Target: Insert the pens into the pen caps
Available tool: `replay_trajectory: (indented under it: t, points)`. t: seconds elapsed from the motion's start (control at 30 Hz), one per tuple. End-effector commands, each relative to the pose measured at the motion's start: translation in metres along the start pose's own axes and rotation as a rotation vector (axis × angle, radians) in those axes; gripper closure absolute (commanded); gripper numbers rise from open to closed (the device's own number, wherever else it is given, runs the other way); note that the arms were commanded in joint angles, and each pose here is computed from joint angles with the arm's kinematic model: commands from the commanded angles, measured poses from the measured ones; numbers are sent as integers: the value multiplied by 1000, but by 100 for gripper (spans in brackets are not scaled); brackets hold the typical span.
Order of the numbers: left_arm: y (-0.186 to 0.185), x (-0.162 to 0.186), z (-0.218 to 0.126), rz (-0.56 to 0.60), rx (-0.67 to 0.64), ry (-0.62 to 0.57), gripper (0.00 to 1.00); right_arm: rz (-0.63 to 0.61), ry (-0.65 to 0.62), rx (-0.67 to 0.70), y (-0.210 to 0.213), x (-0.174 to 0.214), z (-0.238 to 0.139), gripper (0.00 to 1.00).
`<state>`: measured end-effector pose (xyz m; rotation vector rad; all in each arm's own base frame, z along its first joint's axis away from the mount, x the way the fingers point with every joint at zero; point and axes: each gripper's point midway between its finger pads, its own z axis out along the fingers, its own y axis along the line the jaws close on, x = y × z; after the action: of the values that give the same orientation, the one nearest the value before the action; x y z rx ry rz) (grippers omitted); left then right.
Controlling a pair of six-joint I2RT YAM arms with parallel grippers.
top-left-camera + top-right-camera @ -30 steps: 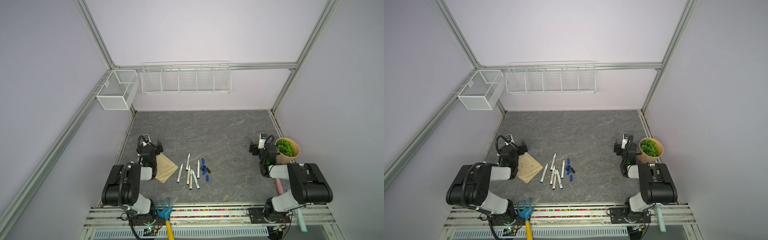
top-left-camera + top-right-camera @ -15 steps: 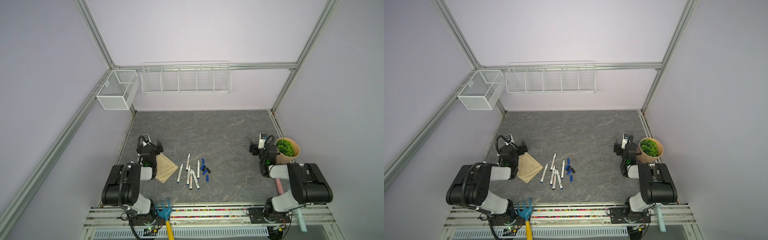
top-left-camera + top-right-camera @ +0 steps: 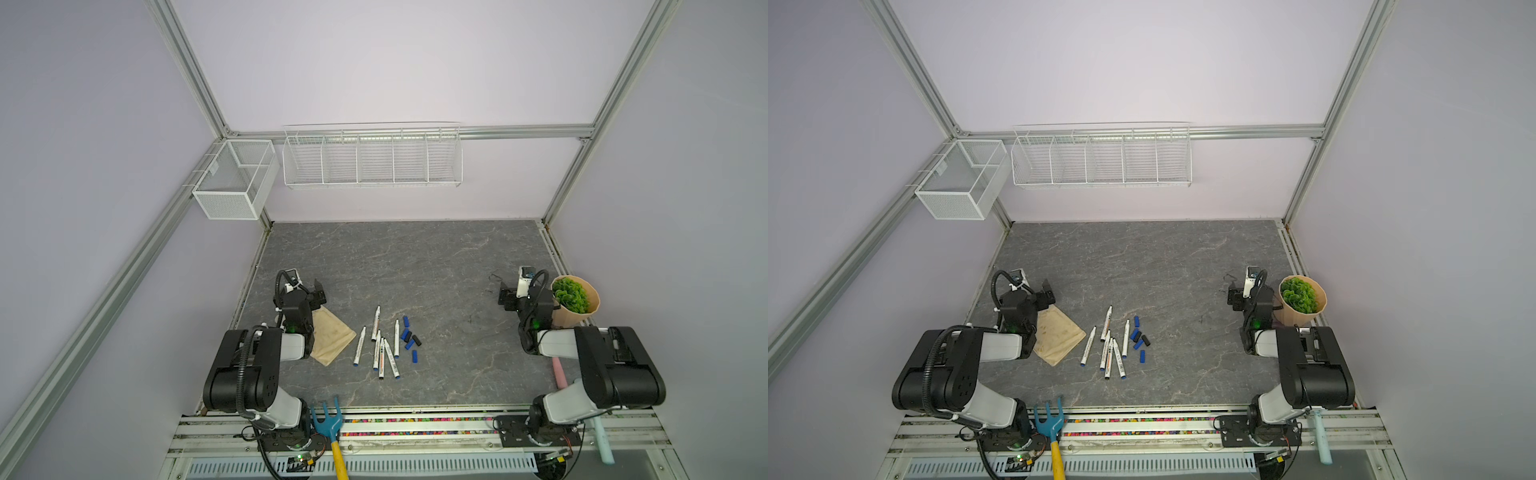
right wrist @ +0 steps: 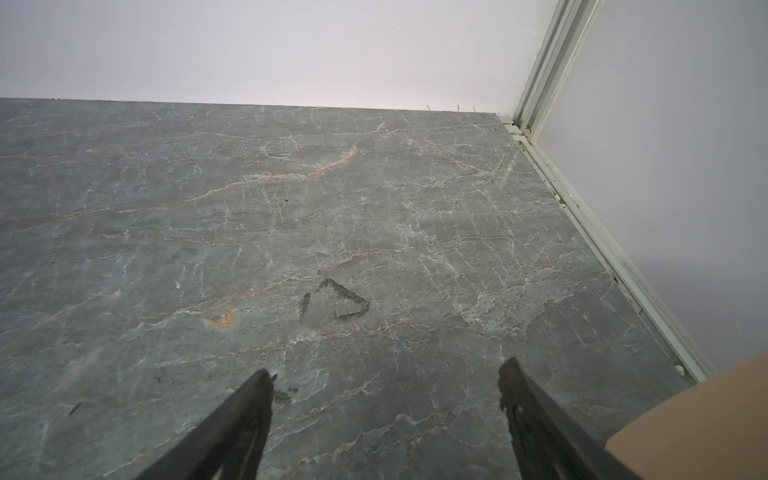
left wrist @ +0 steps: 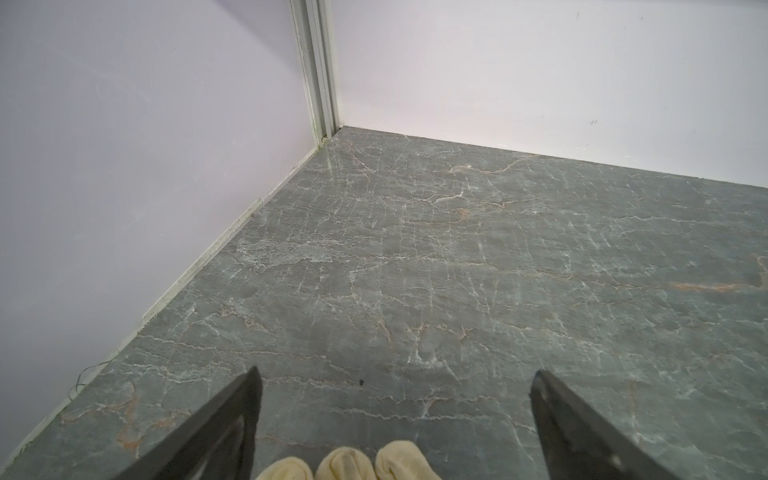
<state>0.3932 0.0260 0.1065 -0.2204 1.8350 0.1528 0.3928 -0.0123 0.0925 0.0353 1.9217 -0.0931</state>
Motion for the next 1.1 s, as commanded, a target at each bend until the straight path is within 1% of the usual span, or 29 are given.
replay_trajectory:
  t: [0.0, 0.27, 0.33, 0.37, 0.4, 0.43, 0.47, 0.5, 0.53, 0.57, 0.6, 0.63, 0.7, 0.73, 0.77, 0.8, 0.83, 0.93, 1.07]
  points:
    - [-2, -12, 4, 4, 5, -36, 0, 6, 2, -9, 0, -1, 1, 12]
    - [-2, -13, 5, 5, 3, -35, 0, 19, 6, -37, 1, -1, 2, 12]
    - [-2, -16, 3, 2, 2, -49, 0, -1, 7, -81, 8, -5, 3, 12]
    - [-2, -23, 1, 3, 1, -47, 0, -9, 28, -94, 10, -3, 3, 12]
    - [-2, -32, 0, 14, -16, -14, 0, -10, 5, -88, 10, -9, 2, 12]
    - [-1, -41, -2, 24, -36, 37, 0, -32, 21, -89, 13, -14, 3, 12]
    - [0, -51, -4, 18, -50, 71, 0, -56, 67, -103, 19, -19, 3, 12]
    - [2, -62, -9, -2, -66, 88, 0, -72, 126, -116, 24, -28, 4, 10]
    - [3, -70, -14, -10, -84, 87, 0, -86, 158, -130, 31, -38, 5, 7]
    - [4, -76, -21, -4, -124, 81, 0, -88, 155, -128, 35, -47, 5, 7]
    - [5, -80, -32, -7, -182, 68, 0, -79, 122, -113, 40, -62, 3, 7]
    - [1, -81, -42, -17, -202, 65, 0, -41, 90, -87, 43, -78, -1, 6]
    - [-11, -71, -62, -66, -187, 125, 0, 56, 87, -101, 55, -99, -10, 6]
    - [-19, -62, -73, -94, -166, 160, 0, 114, 106, -95, 61, -108, -15, 6]
    - [-27, -54, -84, -110, -146, 185, 0, 155, 126, -120, 70, -112, -19, 5]
    - [-38, -43, -98, -124, -111, 214, 0, 183, 150, -168, 89, -110, -28, 4]
    - [-49, -32, -111, -146, -70, 239, 0, 220, 132, -200, 103, -125, -37, 4]
    - [-80, 6, -150, -186, 71, 323, 0, 231, 113, -283, 143, -131, -66, 4]
    - [-103, 44, -187, -202, 218, 420, 0, 148, 147, -375, 194, -123, -93, 4]
